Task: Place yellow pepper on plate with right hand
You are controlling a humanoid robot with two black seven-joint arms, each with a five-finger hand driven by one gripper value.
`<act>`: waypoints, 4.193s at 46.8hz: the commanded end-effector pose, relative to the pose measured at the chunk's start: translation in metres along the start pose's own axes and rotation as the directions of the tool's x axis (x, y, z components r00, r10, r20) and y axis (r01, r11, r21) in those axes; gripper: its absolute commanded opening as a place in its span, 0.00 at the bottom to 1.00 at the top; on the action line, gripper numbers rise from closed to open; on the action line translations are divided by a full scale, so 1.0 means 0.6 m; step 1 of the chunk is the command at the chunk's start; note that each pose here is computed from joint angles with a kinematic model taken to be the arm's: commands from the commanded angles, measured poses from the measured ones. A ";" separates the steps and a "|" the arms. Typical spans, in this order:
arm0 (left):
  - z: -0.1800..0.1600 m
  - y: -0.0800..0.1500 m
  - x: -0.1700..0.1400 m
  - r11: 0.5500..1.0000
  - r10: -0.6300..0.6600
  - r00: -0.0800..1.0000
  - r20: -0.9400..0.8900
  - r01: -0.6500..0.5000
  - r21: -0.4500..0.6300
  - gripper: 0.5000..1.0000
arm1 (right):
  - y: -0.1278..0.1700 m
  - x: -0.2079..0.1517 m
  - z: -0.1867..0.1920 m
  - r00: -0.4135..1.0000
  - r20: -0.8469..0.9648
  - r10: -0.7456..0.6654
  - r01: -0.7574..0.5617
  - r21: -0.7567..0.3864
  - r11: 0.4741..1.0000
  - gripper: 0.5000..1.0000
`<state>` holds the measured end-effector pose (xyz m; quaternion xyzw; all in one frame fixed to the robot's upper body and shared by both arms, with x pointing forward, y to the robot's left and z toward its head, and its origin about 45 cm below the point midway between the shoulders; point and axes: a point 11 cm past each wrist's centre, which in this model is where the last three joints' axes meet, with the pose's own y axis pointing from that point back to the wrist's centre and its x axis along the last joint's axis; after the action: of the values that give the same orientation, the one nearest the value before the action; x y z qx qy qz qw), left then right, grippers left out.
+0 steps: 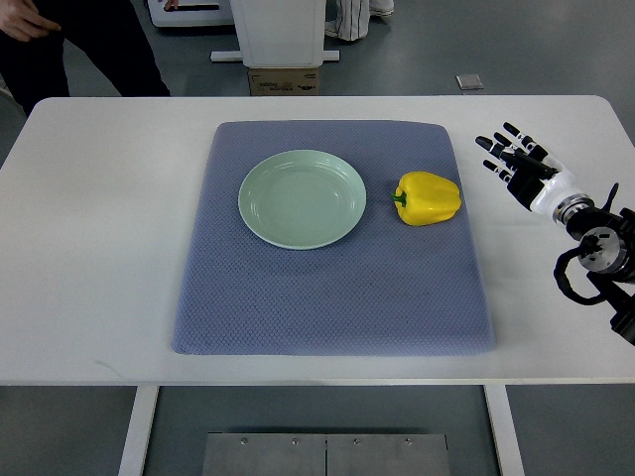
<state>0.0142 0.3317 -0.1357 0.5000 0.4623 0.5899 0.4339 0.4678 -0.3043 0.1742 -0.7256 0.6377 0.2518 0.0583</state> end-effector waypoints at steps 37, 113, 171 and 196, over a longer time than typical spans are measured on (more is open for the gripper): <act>-0.012 0.000 0.000 1.000 -0.001 1.000 -0.001 0.001 0.013 1.00 | -0.007 -0.011 -0.038 1.000 0.019 0.010 -0.014 0.198 0.980 1.00; -0.012 0.000 0.001 1.000 -0.001 1.000 -0.001 0.001 0.013 1.00 | 0.046 -0.159 -0.091 0.326 -0.866 -0.379 0.438 -0.217 0.873 1.00; -0.012 0.000 0.000 1.000 -0.003 1.000 -0.001 0.003 0.013 1.00 | 0.006 -0.159 0.032 -0.100 -0.935 -0.339 0.297 -0.354 0.887 0.35; -0.012 0.000 0.000 1.000 -0.003 1.000 -0.001 0.003 0.013 1.00 | -0.014 -0.193 0.020 -0.097 -0.958 -0.270 0.362 -0.286 0.887 0.00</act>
<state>0.0068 0.3311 -0.1362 0.5019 0.4668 0.5867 0.4312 0.4650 -0.1942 0.2115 -0.8120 0.3057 -0.3736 -0.3279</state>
